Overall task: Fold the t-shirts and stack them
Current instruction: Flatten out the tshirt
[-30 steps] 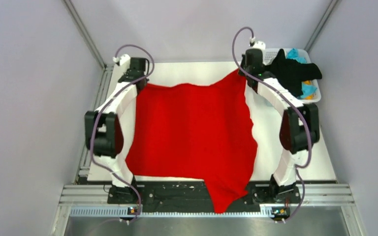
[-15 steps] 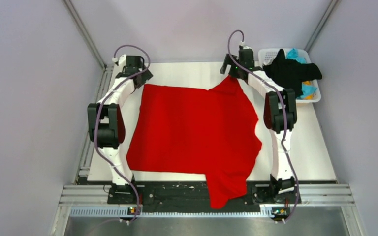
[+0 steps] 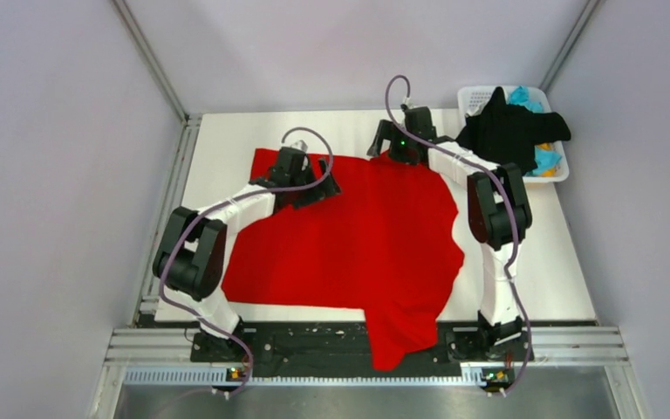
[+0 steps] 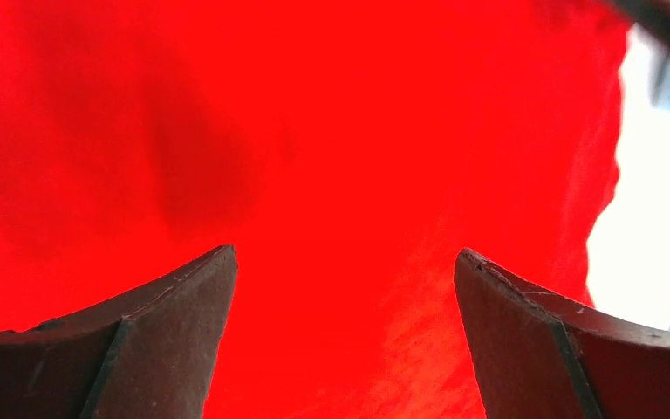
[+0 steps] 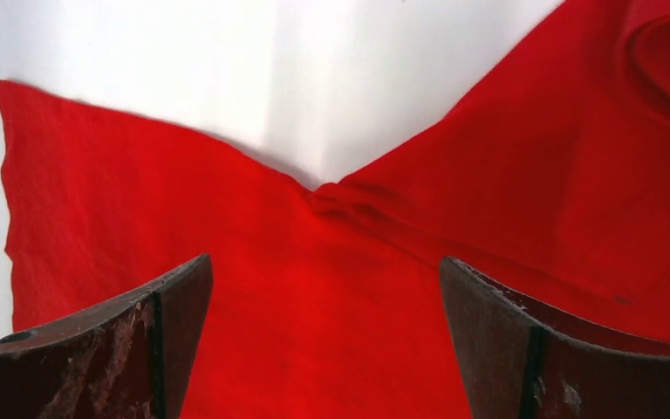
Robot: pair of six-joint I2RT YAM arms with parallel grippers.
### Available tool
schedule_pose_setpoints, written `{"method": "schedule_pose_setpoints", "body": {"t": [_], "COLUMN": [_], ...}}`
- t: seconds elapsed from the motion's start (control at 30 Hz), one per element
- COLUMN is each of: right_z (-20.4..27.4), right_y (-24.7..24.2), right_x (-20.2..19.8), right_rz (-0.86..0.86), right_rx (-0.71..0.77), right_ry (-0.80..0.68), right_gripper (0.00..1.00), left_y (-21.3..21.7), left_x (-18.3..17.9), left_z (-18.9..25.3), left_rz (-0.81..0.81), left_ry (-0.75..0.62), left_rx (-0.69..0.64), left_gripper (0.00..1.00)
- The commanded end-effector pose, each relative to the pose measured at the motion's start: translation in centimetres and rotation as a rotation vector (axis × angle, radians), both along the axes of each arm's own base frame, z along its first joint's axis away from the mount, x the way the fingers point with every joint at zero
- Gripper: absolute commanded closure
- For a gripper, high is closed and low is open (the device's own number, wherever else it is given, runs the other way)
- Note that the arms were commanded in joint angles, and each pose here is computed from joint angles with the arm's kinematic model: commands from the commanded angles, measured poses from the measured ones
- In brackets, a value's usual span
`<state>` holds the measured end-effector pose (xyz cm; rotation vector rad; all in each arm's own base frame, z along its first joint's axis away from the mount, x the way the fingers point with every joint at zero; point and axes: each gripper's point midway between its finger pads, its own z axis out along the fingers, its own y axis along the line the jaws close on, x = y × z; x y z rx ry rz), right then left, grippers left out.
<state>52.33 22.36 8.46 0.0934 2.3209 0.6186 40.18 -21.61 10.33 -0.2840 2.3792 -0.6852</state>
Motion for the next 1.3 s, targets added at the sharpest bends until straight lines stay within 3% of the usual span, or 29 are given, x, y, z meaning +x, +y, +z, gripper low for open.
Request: {"method": "schedule_pose_setpoints", "body": {"t": [0.0,0.33,0.67,0.77,1.0,1.13,1.27], "right_z": [-1.0,-4.0,1.1,1.3,6.1,4.4,4.0], "right_y": [1.5,0.2,1.1,2.4,2.6,2.8,3.5], "right_x": [0.7,4.9,13.2,14.5,12.8,8.0,3.5], "right_rz": [0.02,-0.106,-0.191,-0.125,-0.065,-0.025,0.038], "right_rx": [0.048,-0.025,0.052,0.039,-0.052,-0.022,0.008], "right_ry": [-0.016,-0.064,-0.406,-0.403,-0.419,-0.251,-0.179], "right_gripper": [0.01,0.01,0.02,0.02,0.02,0.02,0.02], "left_y": [-0.1,1.8,3.6,3.7,3.4,3.3,3.3], "left_x": [-2.5,-8.3,-10.0,-9.9,-9.6,-9.5,-9.3], "left_z": [-2.1,-9.3,-11.3,-11.2,-10.8,-10.7,-10.4], "left_rz": [-0.002,0.02,0.045,0.046,0.037,0.041,0.046], "left_ry": [0.002,0.17,0.213,0.206,0.191,0.186,0.174], "left_rx": [-0.052,-0.03,0.05,0.055,0.043,0.037,0.034], "left_gripper": [0.01,0.02,0.02,0.02,0.02,0.02,0.01]}}
